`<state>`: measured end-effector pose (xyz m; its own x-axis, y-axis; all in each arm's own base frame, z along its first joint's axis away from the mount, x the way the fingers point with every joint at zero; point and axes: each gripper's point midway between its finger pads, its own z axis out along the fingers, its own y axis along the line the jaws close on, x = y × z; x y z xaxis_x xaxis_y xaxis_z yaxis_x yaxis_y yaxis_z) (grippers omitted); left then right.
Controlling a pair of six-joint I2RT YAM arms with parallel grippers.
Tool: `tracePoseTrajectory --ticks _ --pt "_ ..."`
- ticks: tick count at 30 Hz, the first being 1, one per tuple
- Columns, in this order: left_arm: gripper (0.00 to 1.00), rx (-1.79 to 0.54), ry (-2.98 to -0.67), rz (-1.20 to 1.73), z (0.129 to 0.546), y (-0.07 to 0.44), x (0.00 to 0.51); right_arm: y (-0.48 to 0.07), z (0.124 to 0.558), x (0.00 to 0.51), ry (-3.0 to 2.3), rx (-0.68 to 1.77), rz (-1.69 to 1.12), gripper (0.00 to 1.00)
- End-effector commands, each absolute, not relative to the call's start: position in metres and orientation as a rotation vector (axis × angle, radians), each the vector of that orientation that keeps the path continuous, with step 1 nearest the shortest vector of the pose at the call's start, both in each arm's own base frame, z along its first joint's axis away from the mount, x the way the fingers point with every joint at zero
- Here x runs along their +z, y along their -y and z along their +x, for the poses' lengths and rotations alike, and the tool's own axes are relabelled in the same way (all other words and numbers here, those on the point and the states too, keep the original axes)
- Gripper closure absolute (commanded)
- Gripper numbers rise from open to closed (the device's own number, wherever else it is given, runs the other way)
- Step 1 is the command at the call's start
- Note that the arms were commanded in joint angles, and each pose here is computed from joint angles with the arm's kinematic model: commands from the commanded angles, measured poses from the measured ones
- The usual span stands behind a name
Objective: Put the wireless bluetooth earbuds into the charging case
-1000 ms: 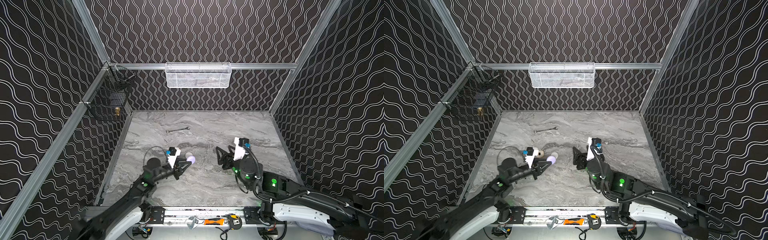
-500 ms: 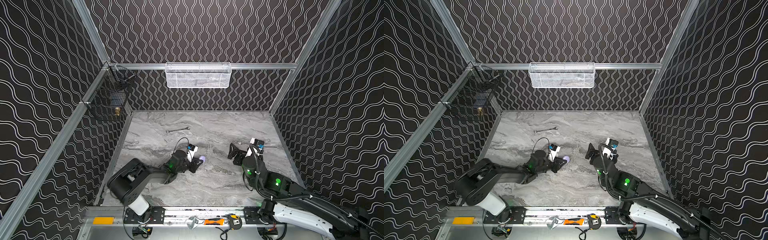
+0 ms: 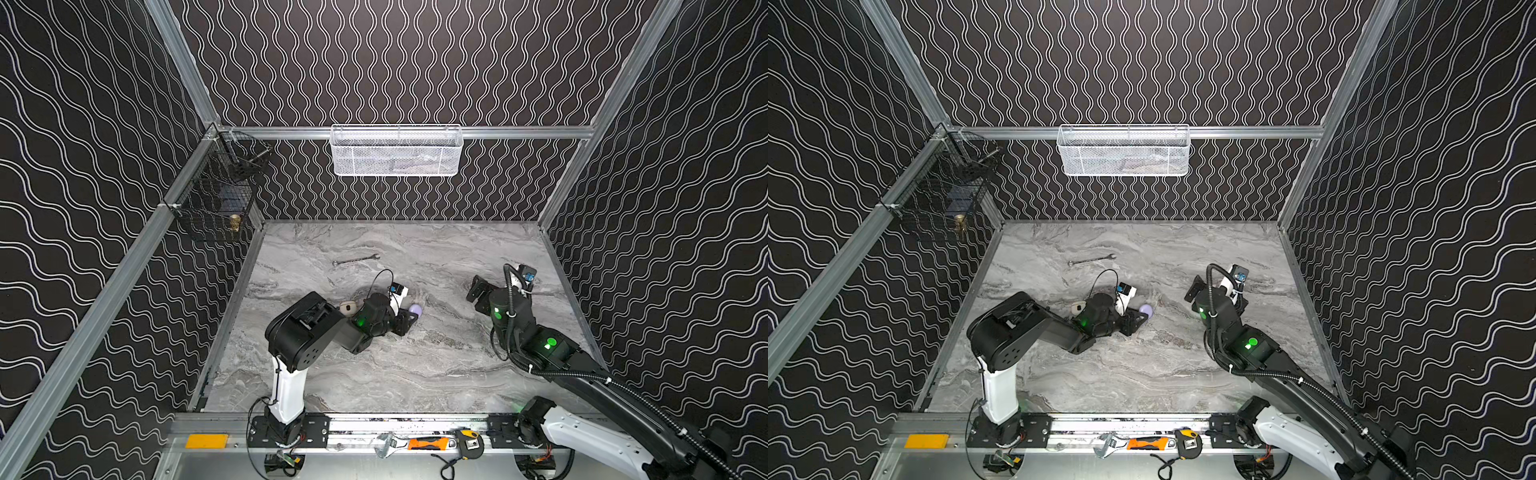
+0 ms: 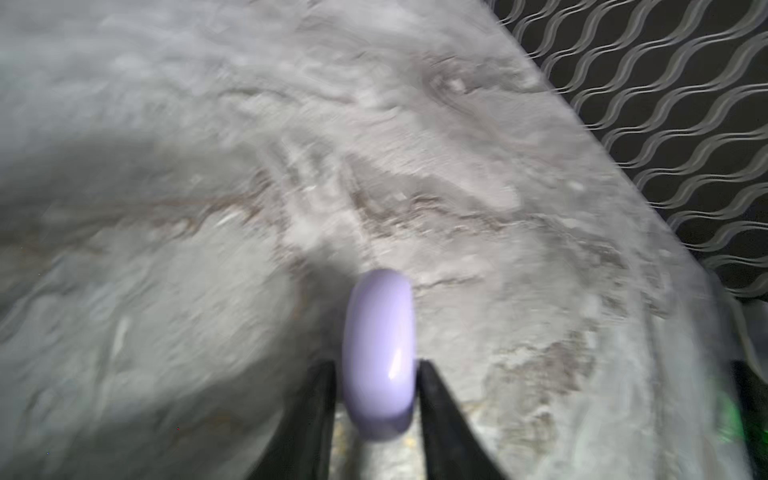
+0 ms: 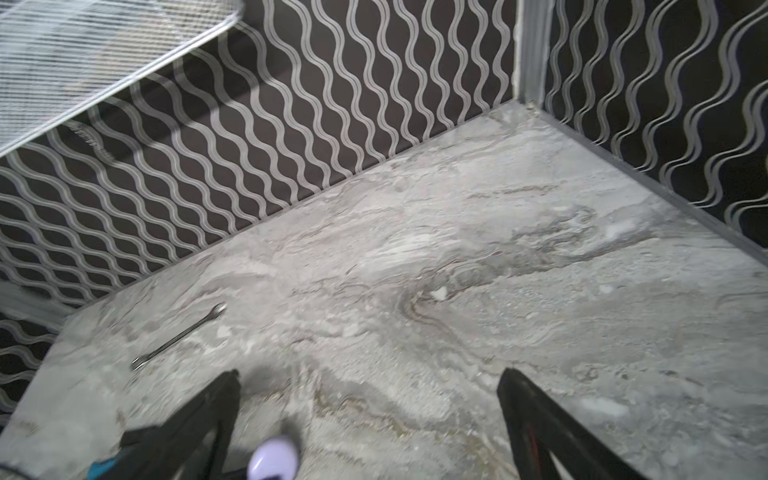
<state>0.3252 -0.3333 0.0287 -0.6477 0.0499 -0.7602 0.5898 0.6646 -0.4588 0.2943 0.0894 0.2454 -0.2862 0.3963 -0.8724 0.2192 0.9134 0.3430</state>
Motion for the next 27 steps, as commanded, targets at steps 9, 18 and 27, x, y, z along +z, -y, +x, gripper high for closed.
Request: tracePoseTrajectory --ticks 9,18,27 --pt "0.02 -0.605 -2.130 0.490 0.348 0.296 0.086 -0.011 0.327 0.242 -1.578 -0.235 0.458 0.01" --pt "0.01 -0.152 -1.989 0.132 0.389 0.151 0.177 0.043 0.351 0.139 -1.749 -0.477 0.484 0.01" --pt "0.01 0.502 -1.918 -0.138 0.377 -0.011 0.113 0.050 0.375 0.137 -1.664 -0.320 0.358 0.00"
